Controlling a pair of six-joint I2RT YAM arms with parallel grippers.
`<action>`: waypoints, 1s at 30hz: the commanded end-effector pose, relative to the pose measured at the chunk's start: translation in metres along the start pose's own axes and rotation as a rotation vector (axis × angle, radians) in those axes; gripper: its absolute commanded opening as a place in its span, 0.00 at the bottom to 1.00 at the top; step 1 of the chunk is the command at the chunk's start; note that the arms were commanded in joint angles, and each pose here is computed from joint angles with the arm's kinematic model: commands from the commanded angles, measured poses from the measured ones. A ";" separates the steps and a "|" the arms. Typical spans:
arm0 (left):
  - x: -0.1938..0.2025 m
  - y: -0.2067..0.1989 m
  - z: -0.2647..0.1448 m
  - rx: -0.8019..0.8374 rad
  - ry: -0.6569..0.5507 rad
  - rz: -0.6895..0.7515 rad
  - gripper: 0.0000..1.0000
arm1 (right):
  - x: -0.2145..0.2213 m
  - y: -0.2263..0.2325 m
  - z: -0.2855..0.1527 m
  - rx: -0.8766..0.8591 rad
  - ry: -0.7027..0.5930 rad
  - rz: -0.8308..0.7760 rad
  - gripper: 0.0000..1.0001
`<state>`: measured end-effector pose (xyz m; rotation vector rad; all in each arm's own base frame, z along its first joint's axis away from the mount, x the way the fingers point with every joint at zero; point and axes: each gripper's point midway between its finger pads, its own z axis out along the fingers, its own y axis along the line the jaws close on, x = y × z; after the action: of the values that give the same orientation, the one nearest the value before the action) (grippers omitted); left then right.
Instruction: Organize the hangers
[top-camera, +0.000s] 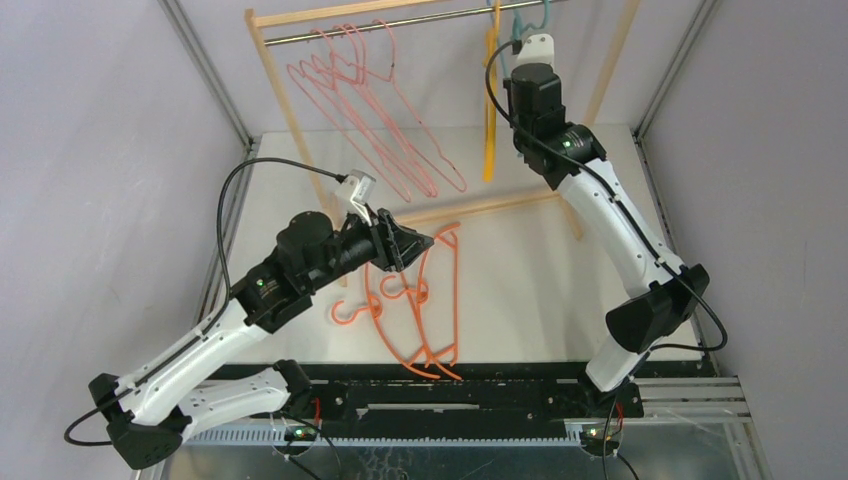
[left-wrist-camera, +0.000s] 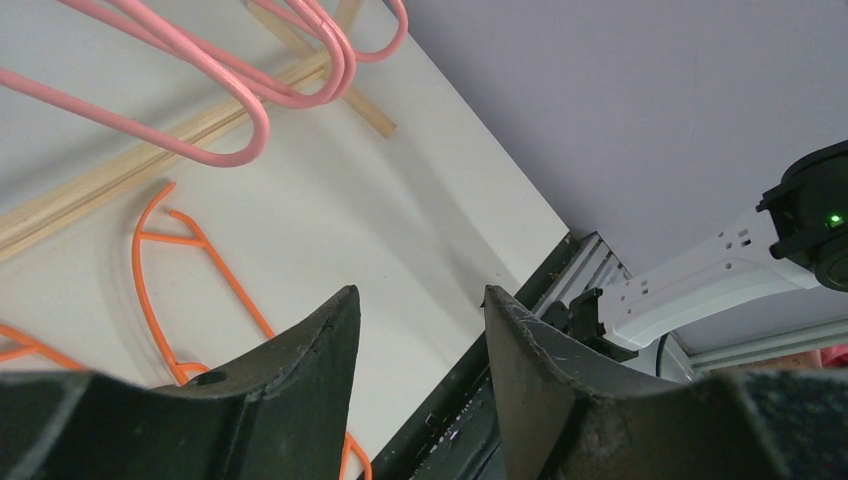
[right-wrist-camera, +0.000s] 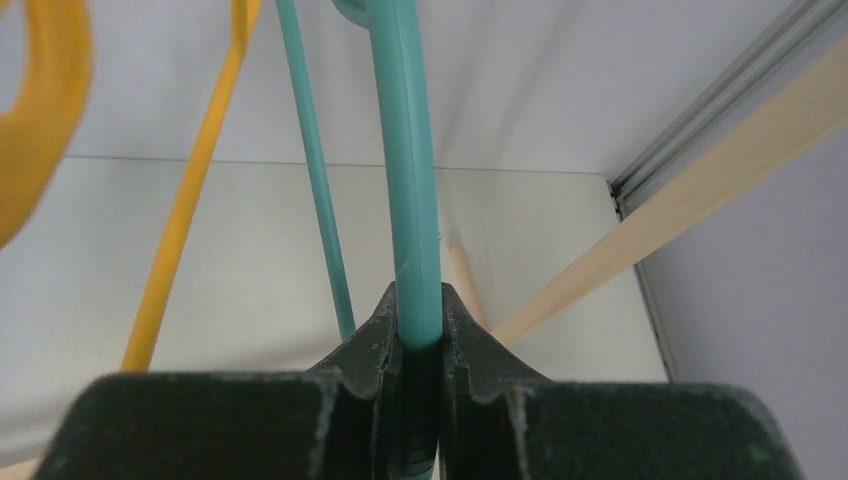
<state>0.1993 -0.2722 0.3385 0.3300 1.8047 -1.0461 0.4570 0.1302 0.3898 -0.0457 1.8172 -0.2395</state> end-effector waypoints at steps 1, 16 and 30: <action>-0.007 -0.005 -0.003 0.035 -0.029 0.009 0.54 | -0.012 0.028 -0.012 -0.078 -0.038 -0.060 0.00; -0.004 0.000 -0.010 0.022 -0.059 -0.036 0.53 | 0.008 0.024 -0.024 -0.105 0.028 -0.024 0.00; -0.003 -0.004 0.004 0.042 -0.040 -0.032 0.52 | -0.004 -0.013 -0.061 -0.060 -0.043 -0.028 0.99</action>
<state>0.1975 -0.2712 0.3231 0.3074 1.8213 -1.0665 0.4195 0.1339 0.3708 -0.1462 1.8806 -0.2389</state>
